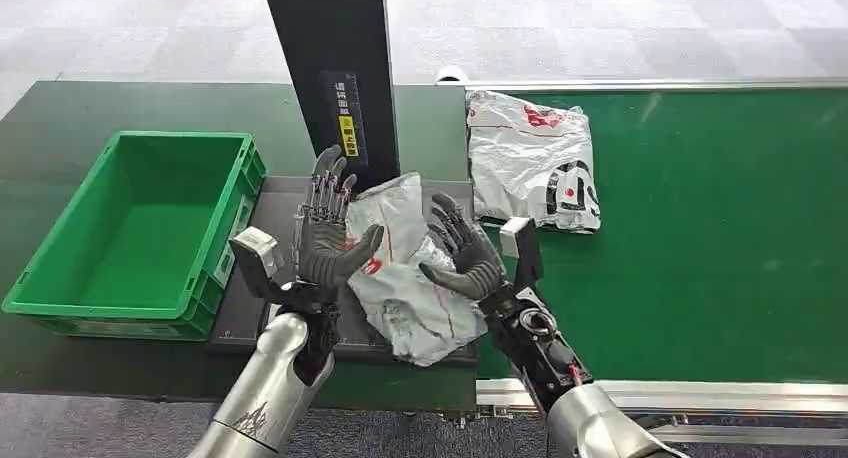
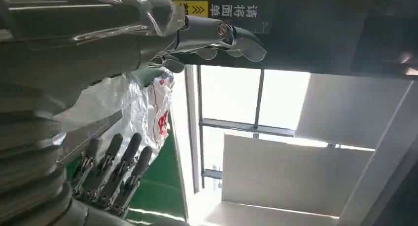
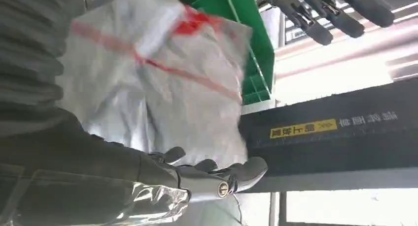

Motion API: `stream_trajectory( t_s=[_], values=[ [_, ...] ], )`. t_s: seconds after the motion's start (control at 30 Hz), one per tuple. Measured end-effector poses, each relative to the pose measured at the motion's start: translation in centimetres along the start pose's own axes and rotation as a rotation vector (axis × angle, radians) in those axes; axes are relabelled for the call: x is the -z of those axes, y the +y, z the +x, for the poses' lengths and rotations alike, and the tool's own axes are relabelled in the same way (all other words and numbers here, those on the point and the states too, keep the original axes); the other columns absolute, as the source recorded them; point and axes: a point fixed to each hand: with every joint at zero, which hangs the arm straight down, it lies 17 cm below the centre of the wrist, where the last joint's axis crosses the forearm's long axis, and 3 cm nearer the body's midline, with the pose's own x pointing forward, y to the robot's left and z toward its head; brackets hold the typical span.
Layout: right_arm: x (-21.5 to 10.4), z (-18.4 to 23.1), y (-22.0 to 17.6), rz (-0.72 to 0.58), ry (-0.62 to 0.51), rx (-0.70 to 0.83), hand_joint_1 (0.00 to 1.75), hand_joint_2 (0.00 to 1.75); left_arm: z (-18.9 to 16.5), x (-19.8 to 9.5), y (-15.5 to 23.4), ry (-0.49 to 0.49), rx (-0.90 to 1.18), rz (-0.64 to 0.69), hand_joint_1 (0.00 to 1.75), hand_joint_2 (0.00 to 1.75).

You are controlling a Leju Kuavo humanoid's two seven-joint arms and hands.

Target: Moved the parcel from conveyor to table for the left to box.

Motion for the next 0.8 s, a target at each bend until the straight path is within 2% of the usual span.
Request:
stream_trajectory(
  t_s=[0.17,0.47,0.57,0.8],
  values=[
    [0.1,1.5,-1.3,-0.036,-0.050,-0.005,0.00,1.75,-0.1,0.0,0.4,0.006,0.004,0.009,0.00,1.75],
    [-0.6,4.3,-4.9,-0.128,-0.125,-0.127,0.00,1.75,-1.0,-0.4,0.8,0.028,0.066,-0.002,0.00,1.75],
    [-1.4,4.8,-6.6,-0.178,-0.140,-0.162,0.00,1.75,-1.7,-0.7,1.2,0.043,0.150,-0.006,0.00,1.75],
    [-2.4,5.1,-8.0,-0.207,-0.146,-0.183,0.00,1.75,-2.4,-1.1,1.4,0.061,0.172,-0.004,0.00,1.75]
  ],
)
